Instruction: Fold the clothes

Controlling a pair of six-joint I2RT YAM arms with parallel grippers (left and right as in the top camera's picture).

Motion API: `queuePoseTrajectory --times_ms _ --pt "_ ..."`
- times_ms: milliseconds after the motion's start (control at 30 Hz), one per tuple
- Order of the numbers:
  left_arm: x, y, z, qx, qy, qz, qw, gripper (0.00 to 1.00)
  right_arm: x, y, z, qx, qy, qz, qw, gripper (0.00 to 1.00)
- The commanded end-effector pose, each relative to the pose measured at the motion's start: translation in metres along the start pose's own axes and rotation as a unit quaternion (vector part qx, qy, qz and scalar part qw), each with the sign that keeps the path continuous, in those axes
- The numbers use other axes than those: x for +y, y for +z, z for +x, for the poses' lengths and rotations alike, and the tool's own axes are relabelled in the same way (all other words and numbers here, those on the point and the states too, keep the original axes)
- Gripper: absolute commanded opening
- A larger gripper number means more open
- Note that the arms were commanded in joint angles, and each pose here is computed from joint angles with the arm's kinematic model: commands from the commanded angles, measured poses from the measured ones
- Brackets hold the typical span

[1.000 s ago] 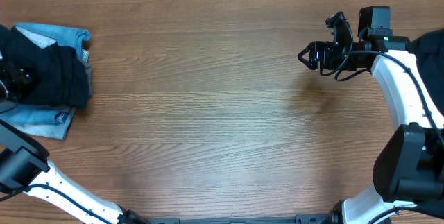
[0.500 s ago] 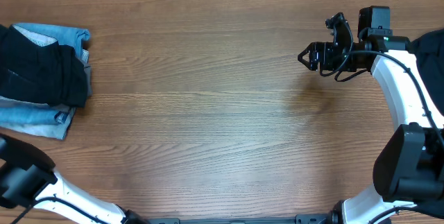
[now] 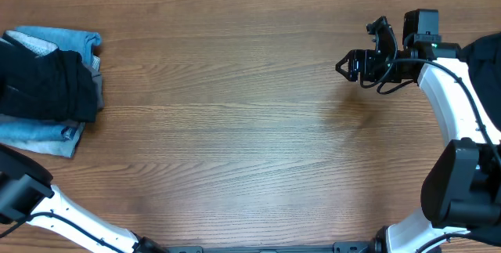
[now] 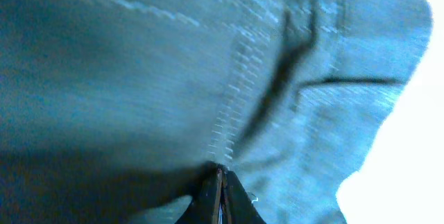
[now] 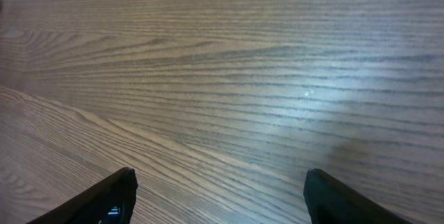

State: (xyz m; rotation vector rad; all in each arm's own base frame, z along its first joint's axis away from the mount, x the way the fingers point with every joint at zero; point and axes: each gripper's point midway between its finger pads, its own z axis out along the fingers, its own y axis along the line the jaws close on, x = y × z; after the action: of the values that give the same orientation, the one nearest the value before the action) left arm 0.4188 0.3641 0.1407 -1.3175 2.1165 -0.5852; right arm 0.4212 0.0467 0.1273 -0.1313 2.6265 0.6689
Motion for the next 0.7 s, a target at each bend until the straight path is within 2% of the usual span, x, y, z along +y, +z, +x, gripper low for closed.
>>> queuePoseTrajectory --times_ms 0,100,233,300,333,367,400,433,567,667 --pt "-0.106 -0.059 0.020 -0.017 0.063 0.100 0.993 0.04 -0.003 0.004 0.004 -0.001 -0.003 0.000 1.000 0.84" --pt "-0.154 -0.053 0.074 0.028 0.100 0.088 0.991 0.04 -0.003 0.005 0.004 0.000 -0.002 0.000 1.000 0.84" --pt "-0.166 0.002 0.140 0.101 0.136 0.009 0.985 0.04 -0.007 0.008 0.011 0.008 0.002 0.008 1.000 0.84" --pt "-0.172 0.020 0.157 0.125 0.145 0.014 0.981 0.04 -0.011 0.010 0.016 0.013 0.005 0.016 1.000 0.84" --pt "-0.206 0.015 0.164 0.135 0.191 0.105 0.967 0.04 -0.012 0.011 0.016 0.014 0.005 0.018 1.000 0.84" --pt "-0.242 -0.004 0.173 0.150 0.221 0.213 0.940 0.04 -0.012 0.011 0.016 0.013 0.005 0.018 1.000 0.85" --pt "-0.255 -0.021 0.172 0.153 0.225 0.262 0.926 0.04 -0.012 0.011 0.016 0.014 0.005 0.018 1.000 0.85" --pt "-0.255 -0.030 0.165 0.151 0.218 0.275 0.924 0.04 -0.012 0.011 0.017 0.015 0.006 0.018 1.000 0.85" --pt "-0.191 -0.052 0.122 0.133 0.152 0.231 0.952 0.04 -0.012 0.011 0.018 0.017 0.007 0.017 1.000 0.85" --pt "-0.149 -0.066 0.107 0.126 0.132 0.196 0.963 0.04 -0.012 0.011 0.017 0.016 0.006 0.018 1.000 0.87"
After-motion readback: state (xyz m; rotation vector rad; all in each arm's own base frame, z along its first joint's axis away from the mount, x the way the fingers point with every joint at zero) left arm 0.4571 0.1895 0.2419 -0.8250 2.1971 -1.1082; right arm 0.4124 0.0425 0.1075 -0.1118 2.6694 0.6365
